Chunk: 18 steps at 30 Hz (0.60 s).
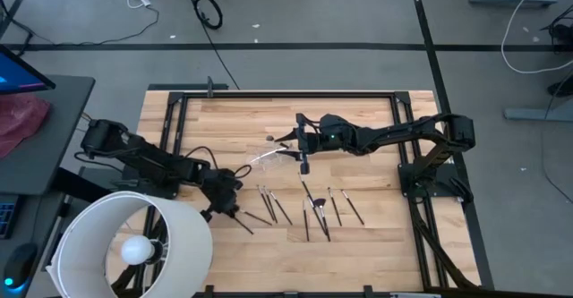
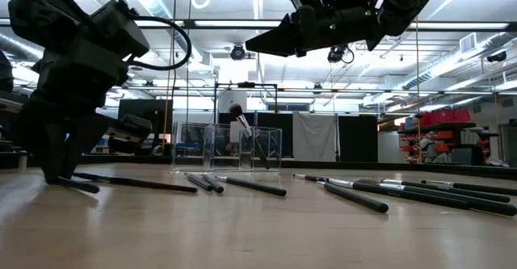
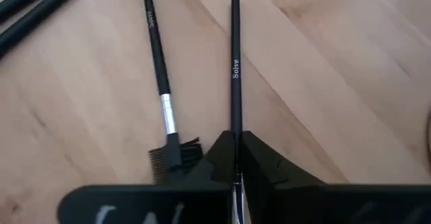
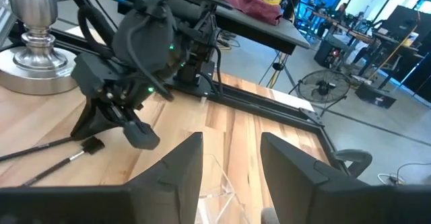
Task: Put items in baskets/containers
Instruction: Put the black eyeshadow brush into the transparent organizer
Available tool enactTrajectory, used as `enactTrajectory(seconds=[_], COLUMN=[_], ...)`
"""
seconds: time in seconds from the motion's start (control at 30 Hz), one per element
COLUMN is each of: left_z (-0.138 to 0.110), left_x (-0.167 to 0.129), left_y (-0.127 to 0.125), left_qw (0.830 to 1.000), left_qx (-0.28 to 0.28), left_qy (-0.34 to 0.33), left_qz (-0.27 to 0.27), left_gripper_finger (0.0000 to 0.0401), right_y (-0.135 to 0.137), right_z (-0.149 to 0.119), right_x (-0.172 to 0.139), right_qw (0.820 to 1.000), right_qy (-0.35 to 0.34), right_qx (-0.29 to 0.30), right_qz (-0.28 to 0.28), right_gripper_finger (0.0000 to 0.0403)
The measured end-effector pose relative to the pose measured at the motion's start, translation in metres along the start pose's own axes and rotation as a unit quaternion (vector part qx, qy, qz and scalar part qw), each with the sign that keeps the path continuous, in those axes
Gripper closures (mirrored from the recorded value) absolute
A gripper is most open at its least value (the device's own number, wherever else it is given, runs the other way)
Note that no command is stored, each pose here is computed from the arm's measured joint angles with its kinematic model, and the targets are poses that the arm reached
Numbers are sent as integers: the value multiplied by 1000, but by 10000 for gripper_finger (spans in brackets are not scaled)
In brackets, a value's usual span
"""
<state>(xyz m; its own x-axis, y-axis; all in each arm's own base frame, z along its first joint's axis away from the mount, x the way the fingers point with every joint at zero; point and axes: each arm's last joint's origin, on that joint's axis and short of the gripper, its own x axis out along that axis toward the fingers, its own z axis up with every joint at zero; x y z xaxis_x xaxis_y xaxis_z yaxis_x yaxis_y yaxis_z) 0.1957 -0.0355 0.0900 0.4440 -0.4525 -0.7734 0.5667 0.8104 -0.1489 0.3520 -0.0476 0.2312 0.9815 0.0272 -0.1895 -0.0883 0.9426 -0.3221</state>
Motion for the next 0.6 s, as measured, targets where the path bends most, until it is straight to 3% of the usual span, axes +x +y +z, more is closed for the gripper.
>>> enactTrajectory(seconds=[0.23, 0.43, 0.6], left_z=[-3, 7, 3], left_x=[-6, -9, 1], left_y=[16, 29, 32], left_qw=[998, 985, 985], left_qx=[-29, -17, -34], left_qy=[-20, -54, -43], left_qz=[45, 165, 162], left_gripper_finger=[385, 384, 376], right_y=[0, 0, 1], right_z=[0, 0, -2], right_x=[0, 0, 0], right_qw=[1000, 1000, 1000], right_qy=[1, 1, 9], right_qx=[-7, -18, -16], right_qz=[0, 0, 3], right_gripper_finger=[250, 250, 250])
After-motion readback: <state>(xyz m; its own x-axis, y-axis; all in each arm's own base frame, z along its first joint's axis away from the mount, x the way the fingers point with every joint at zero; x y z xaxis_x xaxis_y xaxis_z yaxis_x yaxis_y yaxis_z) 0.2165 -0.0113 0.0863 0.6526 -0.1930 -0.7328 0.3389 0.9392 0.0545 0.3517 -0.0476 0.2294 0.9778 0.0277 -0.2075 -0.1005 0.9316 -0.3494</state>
